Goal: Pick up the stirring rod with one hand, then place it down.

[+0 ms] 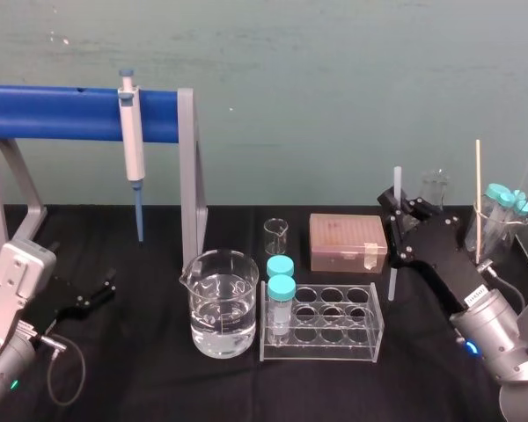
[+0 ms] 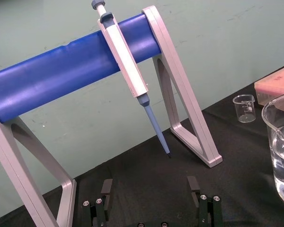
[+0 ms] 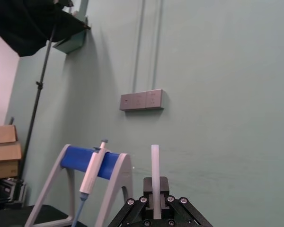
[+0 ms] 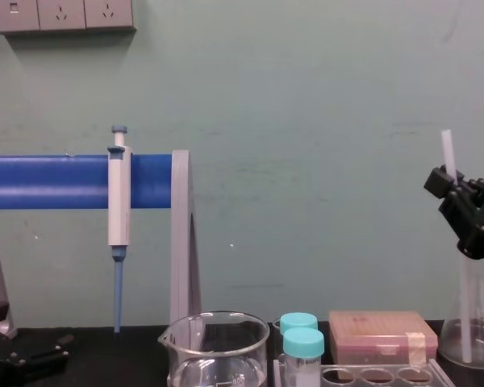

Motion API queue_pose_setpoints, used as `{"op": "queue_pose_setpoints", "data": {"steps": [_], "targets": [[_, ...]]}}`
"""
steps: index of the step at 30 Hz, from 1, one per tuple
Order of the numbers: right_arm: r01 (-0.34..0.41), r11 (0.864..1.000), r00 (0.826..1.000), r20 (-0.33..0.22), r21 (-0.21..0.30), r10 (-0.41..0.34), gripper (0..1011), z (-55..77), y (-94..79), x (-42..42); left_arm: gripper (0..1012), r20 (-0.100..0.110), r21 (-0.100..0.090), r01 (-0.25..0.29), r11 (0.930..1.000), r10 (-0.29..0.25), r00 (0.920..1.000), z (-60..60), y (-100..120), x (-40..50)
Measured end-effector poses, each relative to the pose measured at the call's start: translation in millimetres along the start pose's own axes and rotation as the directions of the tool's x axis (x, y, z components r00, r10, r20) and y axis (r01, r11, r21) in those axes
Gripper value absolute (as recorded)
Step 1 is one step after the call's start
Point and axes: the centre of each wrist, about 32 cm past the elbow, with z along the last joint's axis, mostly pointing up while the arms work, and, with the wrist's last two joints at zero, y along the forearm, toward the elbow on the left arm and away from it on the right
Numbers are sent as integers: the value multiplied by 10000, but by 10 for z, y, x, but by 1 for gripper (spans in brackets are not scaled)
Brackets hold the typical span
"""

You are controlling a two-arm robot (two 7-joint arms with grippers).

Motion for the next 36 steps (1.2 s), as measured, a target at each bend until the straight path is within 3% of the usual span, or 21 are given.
{"op": "queue_pose_setpoints", "data": {"steps": [13, 23, 36], "targets": [[-835, 9965, 9951, -530, 7, 834, 75, -66, 65, -6, 1000, 0, 0, 0, 10000, 0, 10000, 0, 0, 0], [-952, 9952, 9901, -1056, -241, 922, 74, -117, 62, -25, 1000, 0, 0, 0, 10000, 0, 10000, 0, 0, 0], [-1123, 9926, 9872, -1188, -471, 1061, 74, -176, 45, -19, 1000, -1, 1, 0, 10000, 0, 10000, 0, 0, 0]]}}
